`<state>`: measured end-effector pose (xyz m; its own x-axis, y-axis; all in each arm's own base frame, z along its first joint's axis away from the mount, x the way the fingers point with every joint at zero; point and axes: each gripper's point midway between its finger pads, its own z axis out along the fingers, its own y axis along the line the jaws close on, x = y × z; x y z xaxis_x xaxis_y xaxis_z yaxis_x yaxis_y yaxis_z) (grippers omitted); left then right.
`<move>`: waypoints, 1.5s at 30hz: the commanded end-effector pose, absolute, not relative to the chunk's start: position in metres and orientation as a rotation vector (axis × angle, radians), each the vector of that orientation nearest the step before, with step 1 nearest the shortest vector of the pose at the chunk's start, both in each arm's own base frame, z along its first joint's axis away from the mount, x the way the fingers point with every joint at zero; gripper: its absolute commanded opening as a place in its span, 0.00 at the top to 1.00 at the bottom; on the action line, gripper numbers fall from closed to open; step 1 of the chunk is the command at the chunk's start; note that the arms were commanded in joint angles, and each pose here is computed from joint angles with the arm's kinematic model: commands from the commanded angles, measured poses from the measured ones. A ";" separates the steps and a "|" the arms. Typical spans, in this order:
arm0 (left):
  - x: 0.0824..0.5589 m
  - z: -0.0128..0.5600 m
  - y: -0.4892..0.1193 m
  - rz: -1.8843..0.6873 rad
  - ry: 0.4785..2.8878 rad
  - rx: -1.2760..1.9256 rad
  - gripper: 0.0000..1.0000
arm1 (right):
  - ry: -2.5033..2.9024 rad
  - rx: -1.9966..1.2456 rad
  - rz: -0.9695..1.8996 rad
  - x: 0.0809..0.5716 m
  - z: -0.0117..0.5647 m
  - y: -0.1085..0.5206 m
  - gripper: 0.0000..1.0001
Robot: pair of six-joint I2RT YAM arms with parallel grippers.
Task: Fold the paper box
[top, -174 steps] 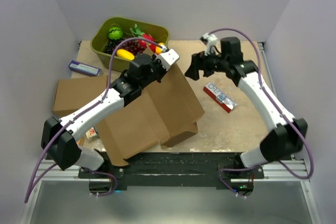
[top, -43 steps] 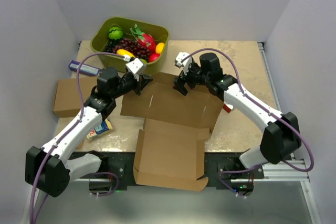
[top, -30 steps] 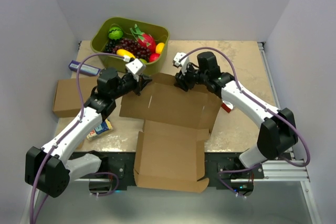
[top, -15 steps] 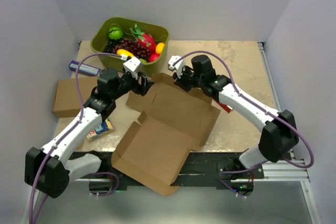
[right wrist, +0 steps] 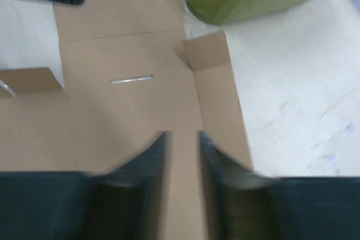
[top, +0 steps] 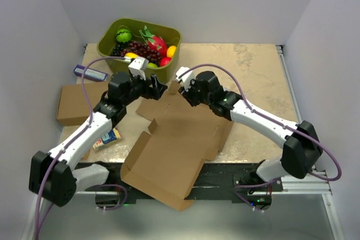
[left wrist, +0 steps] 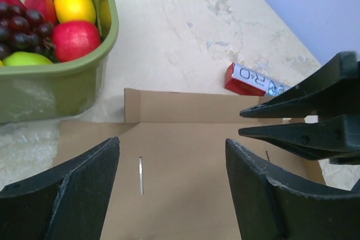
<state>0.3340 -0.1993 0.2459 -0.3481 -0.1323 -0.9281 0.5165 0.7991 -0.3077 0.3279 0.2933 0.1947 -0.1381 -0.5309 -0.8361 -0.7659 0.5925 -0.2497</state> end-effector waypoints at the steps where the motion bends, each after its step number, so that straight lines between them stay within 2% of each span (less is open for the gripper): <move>1: 0.356 0.245 -0.214 -0.708 1.851 0.313 0.20 | 1.944 -0.719 0.366 0.327 0.202 0.282 0.54; 3: 0.368 0.225 -0.213 -0.638 1.910 0.360 0.20 | 1.952 -0.589 0.392 0.321 0.205 0.270 0.43; 7: 0.388 0.193 -0.218 -0.574 1.994 0.412 0.23 | 1.971 -0.389 0.505 0.307 0.207 0.257 0.31; 10: 0.405 0.176 -0.221 -0.544 1.999 0.405 0.25 | 1.971 -0.324 0.554 0.294 0.210 0.250 0.29; 15: 0.420 0.158 -0.233 -0.508 1.994 0.452 0.34 | 1.933 -0.292 0.674 0.273 0.217 0.248 0.28; 21: 0.424 0.142 -0.253 -0.437 1.900 0.523 0.39 | 1.906 -0.284 0.731 0.257 0.217 0.241 0.27; 28: 0.436 0.107 -0.239 -0.304 1.971 0.473 0.43 | 1.855 -0.276 0.775 0.246 0.230 0.235 0.26; 39: 0.445 0.083 -0.250 -0.320 2.001 0.502 0.45 | 1.829 -0.279 0.821 0.241 0.236 0.238 0.26; 45: 0.449 0.080 -0.265 -0.388 1.983 0.529 0.53 | 1.838 -0.261 0.836 0.239 0.233 0.237 0.26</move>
